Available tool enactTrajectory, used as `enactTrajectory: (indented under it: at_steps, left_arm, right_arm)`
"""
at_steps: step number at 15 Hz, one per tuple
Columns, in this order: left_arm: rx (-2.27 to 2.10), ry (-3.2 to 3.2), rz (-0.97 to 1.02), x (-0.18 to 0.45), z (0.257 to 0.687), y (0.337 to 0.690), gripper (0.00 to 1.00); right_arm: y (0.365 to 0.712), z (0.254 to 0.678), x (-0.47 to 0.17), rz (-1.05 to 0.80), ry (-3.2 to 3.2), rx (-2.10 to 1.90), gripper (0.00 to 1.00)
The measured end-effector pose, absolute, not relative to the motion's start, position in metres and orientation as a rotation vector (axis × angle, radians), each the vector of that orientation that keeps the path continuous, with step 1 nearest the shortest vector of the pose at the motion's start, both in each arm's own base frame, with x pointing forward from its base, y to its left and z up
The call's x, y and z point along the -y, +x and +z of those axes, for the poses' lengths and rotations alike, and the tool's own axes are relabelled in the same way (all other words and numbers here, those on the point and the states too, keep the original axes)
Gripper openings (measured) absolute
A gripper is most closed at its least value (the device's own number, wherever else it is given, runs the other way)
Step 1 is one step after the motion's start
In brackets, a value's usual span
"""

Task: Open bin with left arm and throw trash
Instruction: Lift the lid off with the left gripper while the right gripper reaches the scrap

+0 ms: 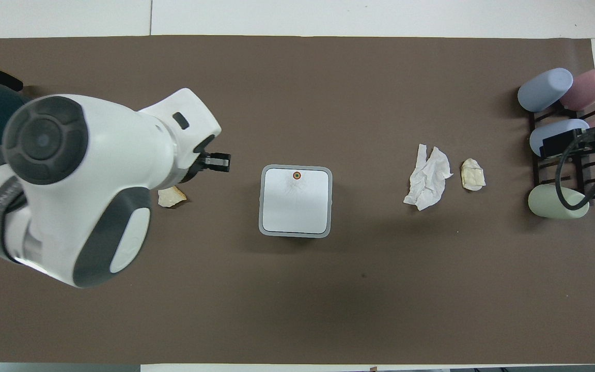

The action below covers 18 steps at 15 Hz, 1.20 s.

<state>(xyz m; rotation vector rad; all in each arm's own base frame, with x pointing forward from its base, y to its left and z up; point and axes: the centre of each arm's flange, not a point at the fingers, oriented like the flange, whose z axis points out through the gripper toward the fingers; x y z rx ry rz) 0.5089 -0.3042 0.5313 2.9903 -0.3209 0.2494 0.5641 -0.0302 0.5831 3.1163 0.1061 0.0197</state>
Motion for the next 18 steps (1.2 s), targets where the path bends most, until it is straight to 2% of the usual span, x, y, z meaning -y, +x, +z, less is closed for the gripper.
enactTrajectory:
  at_steps: [3,7,9,12,13,14,15,16,18]
  left_arm:
    - [0.31,2.959,0.267,0.362,0.491,0.5,0.01]
    - [0.332,2.935,0.274,0.407,0.441,0.495,0.01]
    - [0.328,2.92,0.301,0.413,0.425,0.5,0.01]
    - [0.338,2.923,0.29,0.418,0.413,0.498,0.01]
    - [0.351,2.922,0.288,0.421,0.414,0.494,0.01]
    - [0.363,2.922,0.284,0.424,0.414,0.489,0.01]
    - [0.374,2.925,0.275,0.425,0.414,0.484,0.01]
    - [0.381,2.935,0.254,0.426,0.415,0.48,0.01]
    - [0.397,2.976,0.17,0.421,0.423,0.471,0.01]
  right_arm:
    - [0.579,0.545,0.027,0.038,3.113,-0.129,1.0]
    - [0.59,0.455,0.024,0.073,3.094,-0.314,1.0]
    - [0.59,0.417,0.028,0.07,3.092,-0.327,0.93]
    - [0.575,0.368,0.027,0.087,3.09,-0.331,0.91]
    - [0.57,0.355,0.027,0.084,3.091,-0.331,0.86]
    - [0.565,0.346,0.028,0.078,3.092,-0.327,0.85]
    - [0.562,0.34,0.03,0.069,3.094,-0.323,0.77]
    - [0.56,0.336,0.031,0.058,3.096,-0.319,0.77]
    - [0.559,0.328,0.033,0.035,3.099,-0.313,0.67]
